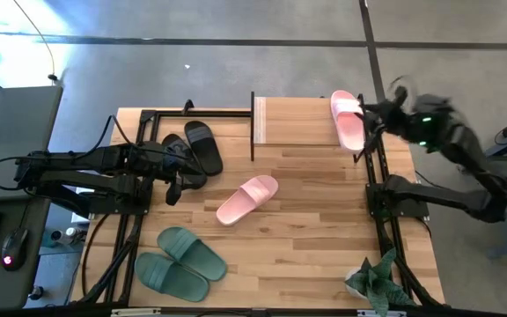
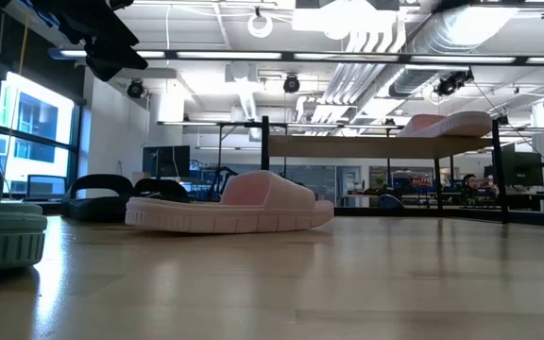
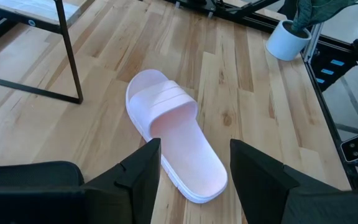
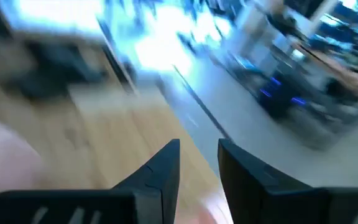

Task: Pick and place slides into the shelf
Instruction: Put the pink slide on the shelf

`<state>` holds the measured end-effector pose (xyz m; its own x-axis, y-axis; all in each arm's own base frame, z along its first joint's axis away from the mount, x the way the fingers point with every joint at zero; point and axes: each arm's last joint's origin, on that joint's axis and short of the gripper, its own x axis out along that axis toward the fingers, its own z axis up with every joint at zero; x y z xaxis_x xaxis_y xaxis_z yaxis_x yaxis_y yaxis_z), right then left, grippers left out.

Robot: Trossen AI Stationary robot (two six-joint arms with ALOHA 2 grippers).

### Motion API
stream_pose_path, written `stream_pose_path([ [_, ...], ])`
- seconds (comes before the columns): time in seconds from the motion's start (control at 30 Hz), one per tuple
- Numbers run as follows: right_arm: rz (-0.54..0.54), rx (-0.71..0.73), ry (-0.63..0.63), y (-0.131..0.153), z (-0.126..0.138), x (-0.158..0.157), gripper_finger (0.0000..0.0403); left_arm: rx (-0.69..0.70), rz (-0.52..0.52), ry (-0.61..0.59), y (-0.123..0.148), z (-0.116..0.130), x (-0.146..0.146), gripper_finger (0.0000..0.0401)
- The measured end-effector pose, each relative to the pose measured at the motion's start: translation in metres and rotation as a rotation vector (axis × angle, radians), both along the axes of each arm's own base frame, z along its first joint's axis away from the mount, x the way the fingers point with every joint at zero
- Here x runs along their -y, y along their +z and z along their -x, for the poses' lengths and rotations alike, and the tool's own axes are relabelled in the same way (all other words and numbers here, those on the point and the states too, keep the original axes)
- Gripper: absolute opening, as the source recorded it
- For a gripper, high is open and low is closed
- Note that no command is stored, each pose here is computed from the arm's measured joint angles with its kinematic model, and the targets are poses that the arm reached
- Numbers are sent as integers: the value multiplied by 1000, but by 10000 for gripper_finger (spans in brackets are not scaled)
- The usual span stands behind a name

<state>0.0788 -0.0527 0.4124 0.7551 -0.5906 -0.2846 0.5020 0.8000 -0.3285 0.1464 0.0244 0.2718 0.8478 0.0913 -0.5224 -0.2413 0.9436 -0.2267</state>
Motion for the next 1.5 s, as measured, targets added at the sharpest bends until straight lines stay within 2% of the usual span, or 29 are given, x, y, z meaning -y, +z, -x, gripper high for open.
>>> stream_pose_path([
  [0.13, -128, 245, 136, 50, 4, -11, 99, 0, 0, 0, 0, 0, 0, 177],
  [0.27, -220, 349, 254, 83, -4, -13, 99, 0, 0, 0, 0, 0, 0, 177],
  [0.43, -358, 377, 381, 103, -36, -7, 99, 0, 0, 0, 0, 0, 0, 177],
  [0.63, -532, 324, 504, 108, -93, -7, 99, 0, 0, 0, 0, 0, 0, 177],
  [0.73, -560, 291, 547, 110, -122, -15, 99, 0, 0, 0, 0, 0, 0, 177],
  [0.83, -549, 255, 493, 112, -151, -26, 99, 0, 0, 0, 0, 0, 0, 177],
  [1.0, -505, 143, 284, 106, -197, -44, 99, 0, 0, 0, 0, 0, 0, 177],
  [1.13, -470, 41, 149, 87, -240, -62, 99, 0, 0, 0, 0, 0, 0, 177],
  [1.27, -446, -26, 77, 54, -285, -77, 99, 0, 0, 0, 0, 0, 0, 177],
  [1.37, -484, -95, 32, 21, -311, -85, 99, 0, 0, 0, 0, 0, 0, 177],
  [1.5, -513, -266, -51, -29, -338, -94, 99, 0, 0, 0, 0, 0, 0, 177],
])
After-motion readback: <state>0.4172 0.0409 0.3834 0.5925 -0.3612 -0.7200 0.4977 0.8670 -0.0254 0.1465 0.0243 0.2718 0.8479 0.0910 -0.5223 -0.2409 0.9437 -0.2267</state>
